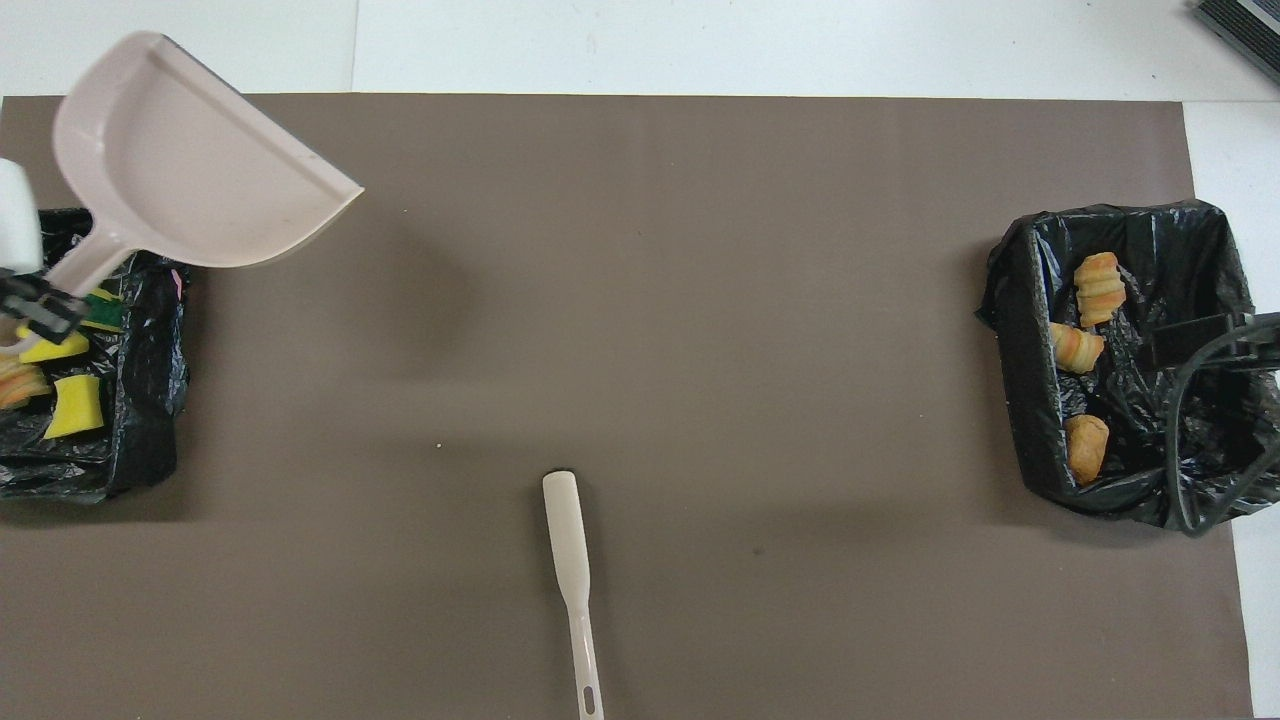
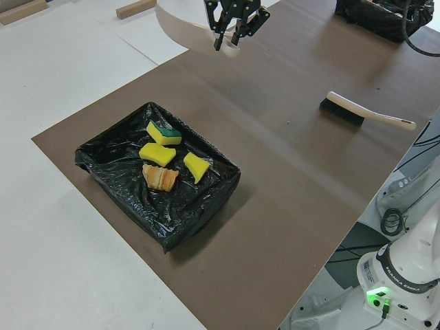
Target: Sweep and dump trash in bin
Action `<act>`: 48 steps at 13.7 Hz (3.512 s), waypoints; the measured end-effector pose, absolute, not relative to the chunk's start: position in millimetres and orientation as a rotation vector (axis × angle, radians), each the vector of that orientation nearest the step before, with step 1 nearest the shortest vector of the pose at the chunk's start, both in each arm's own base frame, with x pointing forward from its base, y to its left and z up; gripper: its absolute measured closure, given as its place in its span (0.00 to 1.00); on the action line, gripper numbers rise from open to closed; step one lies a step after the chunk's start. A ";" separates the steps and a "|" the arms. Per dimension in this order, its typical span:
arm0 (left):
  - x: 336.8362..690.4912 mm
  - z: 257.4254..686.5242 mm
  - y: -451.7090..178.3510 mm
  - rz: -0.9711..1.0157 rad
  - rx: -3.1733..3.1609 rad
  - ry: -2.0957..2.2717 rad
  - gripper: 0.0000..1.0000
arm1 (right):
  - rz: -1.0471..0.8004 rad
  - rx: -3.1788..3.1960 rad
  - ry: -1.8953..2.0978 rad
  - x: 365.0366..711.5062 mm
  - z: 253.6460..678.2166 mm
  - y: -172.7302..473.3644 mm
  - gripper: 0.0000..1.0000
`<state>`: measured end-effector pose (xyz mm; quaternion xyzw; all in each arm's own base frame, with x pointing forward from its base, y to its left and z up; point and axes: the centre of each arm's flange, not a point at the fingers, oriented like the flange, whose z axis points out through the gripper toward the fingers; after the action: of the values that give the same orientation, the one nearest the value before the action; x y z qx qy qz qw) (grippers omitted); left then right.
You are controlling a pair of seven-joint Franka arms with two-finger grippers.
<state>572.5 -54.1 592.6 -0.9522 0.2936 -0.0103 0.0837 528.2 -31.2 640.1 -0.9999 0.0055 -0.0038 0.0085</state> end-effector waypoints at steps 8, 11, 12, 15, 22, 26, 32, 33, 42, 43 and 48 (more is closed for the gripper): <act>553.8 494.0 -270.2 -0.124 -3.194 0.270 0.68 | -0.012 -3.125 0.017 528.2 640.1 -31.2 0.00; 550.5 435.1 -335.9 -0.143 -3.240 0.222 0.68 | -0.012 -3.125 0.017 528.2 640.1 -31.2 0.00; 549.0 420.7 -346.5 -0.130 -3.241 0.243 0.68 | -0.012 -3.125 0.017 528.2 640.1 -31.2 0.00; 537.8 398.3 -366.7 -0.091 -3.233 0.297 0.68 | -0.012 -3.125 0.017 528.2 640.1 -31.2 0.00; 510.2 362.5 -379.2 -0.026 -3.245 0.295 0.68 | -0.012 -3.125 0.017 528.2 640.1 -31.2 0.00; 507.7 363.4 -378.0 -0.029 -3.259 0.264 0.60 | -0.012 -3.125 0.017 528.2 640.1 -31.2 0.00; 530.0 385.1 -342.0 -0.078 -3.271 0.136 0.00 | -0.012 -3.125 0.017 528.2 640.0 -31.2 0.00; 539.6 395.2 -324.6 -0.102 -3.275 0.086 0.00 | -0.012 -3.125 0.017 528.2 640.0 -31.2 0.00; 568.9 473.3 -130.2 0.017 -3.213 0.064 0.00 | -0.012 -3.125 0.017 528.2 640.0 -31.2 0.00; 569.0 479.0 -112.4 0.021 -3.207 0.067 0.00 | -0.012 -3.125 0.017 528.2 640.0 -31.1 0.00; 561.2 540.1 -68.4 0.046 -3.164 0.073 0.00 | -0.012 -3.125 0.017 528.2 640.0 -31.2 0.00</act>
<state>561.2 -68.4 540.1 -0.9996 0.0229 0.0146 -0.0117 528.2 -31.2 640.0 -0.9999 0.0055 -0.0037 0.0085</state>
